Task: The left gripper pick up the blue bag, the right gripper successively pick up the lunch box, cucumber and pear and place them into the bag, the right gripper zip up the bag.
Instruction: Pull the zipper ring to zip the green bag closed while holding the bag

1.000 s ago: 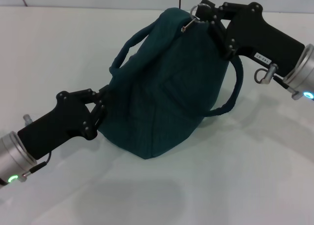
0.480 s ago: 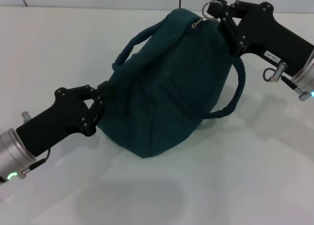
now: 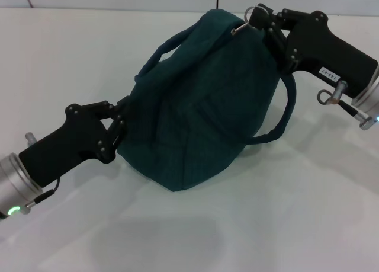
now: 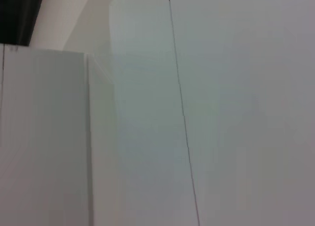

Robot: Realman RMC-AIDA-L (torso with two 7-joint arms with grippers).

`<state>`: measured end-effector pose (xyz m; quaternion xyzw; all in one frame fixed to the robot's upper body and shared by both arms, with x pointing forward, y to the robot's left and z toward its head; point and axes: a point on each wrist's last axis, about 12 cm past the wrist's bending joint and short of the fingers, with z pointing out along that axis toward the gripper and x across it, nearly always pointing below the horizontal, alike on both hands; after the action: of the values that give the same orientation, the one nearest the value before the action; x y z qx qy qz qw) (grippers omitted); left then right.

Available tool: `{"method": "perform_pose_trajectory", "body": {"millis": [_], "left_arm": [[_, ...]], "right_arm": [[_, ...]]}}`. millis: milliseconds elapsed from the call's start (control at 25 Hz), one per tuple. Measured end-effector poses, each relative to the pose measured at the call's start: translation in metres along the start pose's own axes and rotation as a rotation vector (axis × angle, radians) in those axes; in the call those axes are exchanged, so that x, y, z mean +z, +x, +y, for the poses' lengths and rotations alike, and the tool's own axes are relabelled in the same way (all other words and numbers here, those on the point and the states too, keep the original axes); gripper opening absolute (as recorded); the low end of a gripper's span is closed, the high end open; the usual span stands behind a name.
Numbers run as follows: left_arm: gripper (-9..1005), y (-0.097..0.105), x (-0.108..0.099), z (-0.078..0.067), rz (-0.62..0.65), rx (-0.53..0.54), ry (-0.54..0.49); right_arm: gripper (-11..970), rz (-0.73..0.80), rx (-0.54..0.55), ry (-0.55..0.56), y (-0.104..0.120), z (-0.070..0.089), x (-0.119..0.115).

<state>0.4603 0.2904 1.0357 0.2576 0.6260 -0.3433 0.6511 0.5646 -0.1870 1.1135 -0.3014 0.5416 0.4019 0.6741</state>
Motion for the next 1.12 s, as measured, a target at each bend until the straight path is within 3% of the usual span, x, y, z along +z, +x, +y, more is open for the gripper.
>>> {"method": "perform_pose_trajectory", "body": {"millis": [400, 600, 1120], "left_arm": [[53, -0.006, 0.007, 0.002, -0.008, 0.017, 0.055], [54, -0.008, 0.009, 0.002, -0.005, 0.027, 0.094], [56, -0.009, 0.014, 0.001, 0.023, 0.044, 0.148]], "right_arm": [[50, -0.013, 0.195, 0.056, -0.004, -0.012, -0.009], [52, -0.022, 0.22, 0.128, -0.002, -0.022, -0.018], [56, 0.022, 0.237, 0.164, 0.007, -0.023, -0.022]]}}
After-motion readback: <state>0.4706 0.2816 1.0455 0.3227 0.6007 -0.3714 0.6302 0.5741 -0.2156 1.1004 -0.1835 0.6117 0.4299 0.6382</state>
